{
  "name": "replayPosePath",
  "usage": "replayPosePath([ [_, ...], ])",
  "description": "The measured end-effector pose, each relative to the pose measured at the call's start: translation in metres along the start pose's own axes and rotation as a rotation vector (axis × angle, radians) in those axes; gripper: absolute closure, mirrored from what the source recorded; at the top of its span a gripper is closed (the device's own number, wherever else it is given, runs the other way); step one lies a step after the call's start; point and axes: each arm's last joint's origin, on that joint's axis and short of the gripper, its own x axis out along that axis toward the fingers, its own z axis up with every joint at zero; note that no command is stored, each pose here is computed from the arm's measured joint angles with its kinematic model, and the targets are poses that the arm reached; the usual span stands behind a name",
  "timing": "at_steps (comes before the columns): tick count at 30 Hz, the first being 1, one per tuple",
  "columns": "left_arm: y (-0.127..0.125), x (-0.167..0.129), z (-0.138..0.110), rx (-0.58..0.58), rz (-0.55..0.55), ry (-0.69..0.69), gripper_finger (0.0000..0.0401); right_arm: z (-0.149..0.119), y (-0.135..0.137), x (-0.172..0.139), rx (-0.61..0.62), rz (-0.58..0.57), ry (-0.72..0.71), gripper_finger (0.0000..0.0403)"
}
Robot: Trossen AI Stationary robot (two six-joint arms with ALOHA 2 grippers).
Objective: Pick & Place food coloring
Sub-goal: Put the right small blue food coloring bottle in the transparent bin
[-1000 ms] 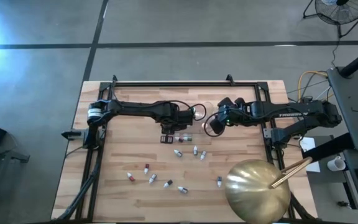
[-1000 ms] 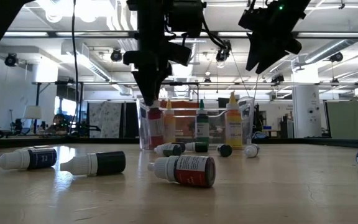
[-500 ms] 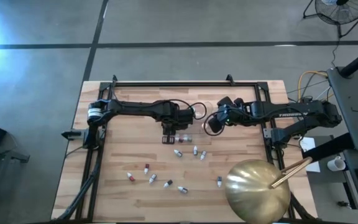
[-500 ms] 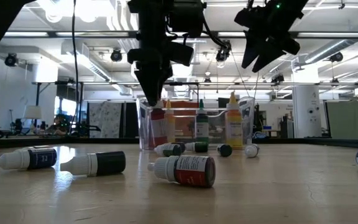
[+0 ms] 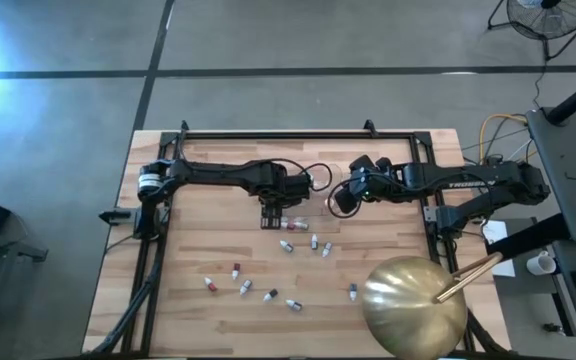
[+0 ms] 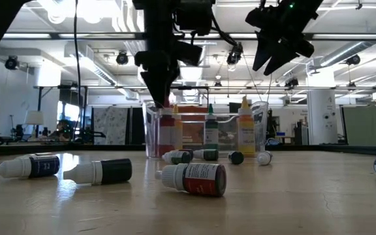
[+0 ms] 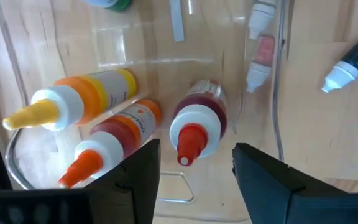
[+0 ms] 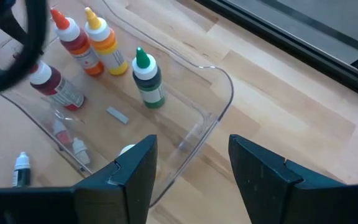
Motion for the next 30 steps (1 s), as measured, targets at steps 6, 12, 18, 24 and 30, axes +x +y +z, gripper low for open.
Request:
replayPosePath([
  [6,0.004,-0.022,-0.002,-0.035,0.011,-0.053,0.0227,0.000,0.000,0.000,-0.006,-0.003,-0.004,0.0211],
  [12,0.011,-0.058,-0.009,-0.152,0.011,-0.112,0.0227,0.001,-0.001,0.003,0.085,0.104,0.118,0.0211],
  [18,0.017,-0.099,-0.037,-0.300,0.002,-0.213,0.0227,-0.005,-0.004,0.010,0.190,0.242,0.321,0.0211],
  [24,0.015,-0.105,-0.073,-0.471,-0.014,-0.213,0.0227,-0.035,-0.001,0.019,0.183,0.381,0.578,0.0211],
  [30,-0.001,-0.086,-0.115,-0.651,-0.043,-0.159,0.0227,-0.077,0.005,0.025,0.149,0.419,0.748,0.0211],
])
